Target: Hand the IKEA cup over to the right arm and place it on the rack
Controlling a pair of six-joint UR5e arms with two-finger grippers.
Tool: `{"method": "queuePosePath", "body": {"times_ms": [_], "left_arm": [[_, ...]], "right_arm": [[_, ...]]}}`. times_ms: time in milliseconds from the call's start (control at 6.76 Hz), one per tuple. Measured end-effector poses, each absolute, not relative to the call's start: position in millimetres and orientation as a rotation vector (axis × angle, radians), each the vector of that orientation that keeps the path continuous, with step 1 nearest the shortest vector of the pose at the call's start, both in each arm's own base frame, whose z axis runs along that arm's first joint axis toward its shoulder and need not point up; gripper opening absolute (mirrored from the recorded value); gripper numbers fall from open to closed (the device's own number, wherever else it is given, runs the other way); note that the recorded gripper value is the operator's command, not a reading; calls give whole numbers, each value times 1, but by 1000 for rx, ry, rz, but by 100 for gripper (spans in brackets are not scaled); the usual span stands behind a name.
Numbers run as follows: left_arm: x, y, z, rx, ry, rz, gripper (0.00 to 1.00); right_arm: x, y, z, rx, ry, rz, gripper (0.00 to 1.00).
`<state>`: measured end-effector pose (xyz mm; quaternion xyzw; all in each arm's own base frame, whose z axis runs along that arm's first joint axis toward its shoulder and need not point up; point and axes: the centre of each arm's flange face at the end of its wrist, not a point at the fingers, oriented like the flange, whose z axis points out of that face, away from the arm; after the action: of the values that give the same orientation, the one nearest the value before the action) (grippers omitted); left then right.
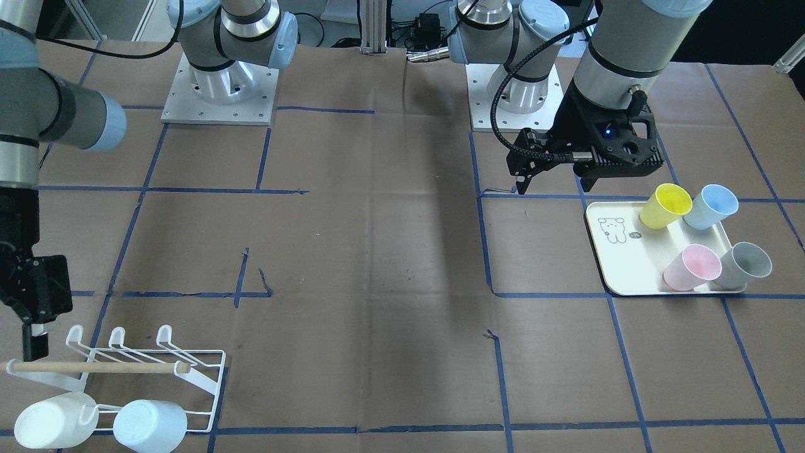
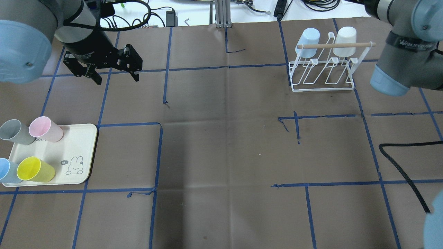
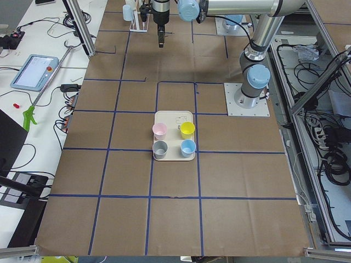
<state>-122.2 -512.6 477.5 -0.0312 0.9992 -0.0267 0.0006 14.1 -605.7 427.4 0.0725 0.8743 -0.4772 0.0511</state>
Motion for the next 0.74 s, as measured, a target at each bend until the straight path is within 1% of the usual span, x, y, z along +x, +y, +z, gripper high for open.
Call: {"method": "queuePosePath", "body": {"times_ms": [296, 443, 739], "left_arm": [[-122, -513, 478, -98, 3138, -87, 100], [-122, -513, 478, -98, 3138, -88, 100], [-122, -513, 478, -98, 3138, -89, 100]], "right_arm": [[61, -582, 451, 163, 2740, -1184, 100], [82, -572, 458, 141, 2791, -998, 100], [98, -559, 462, 161, 2888, -555, 100]]}}
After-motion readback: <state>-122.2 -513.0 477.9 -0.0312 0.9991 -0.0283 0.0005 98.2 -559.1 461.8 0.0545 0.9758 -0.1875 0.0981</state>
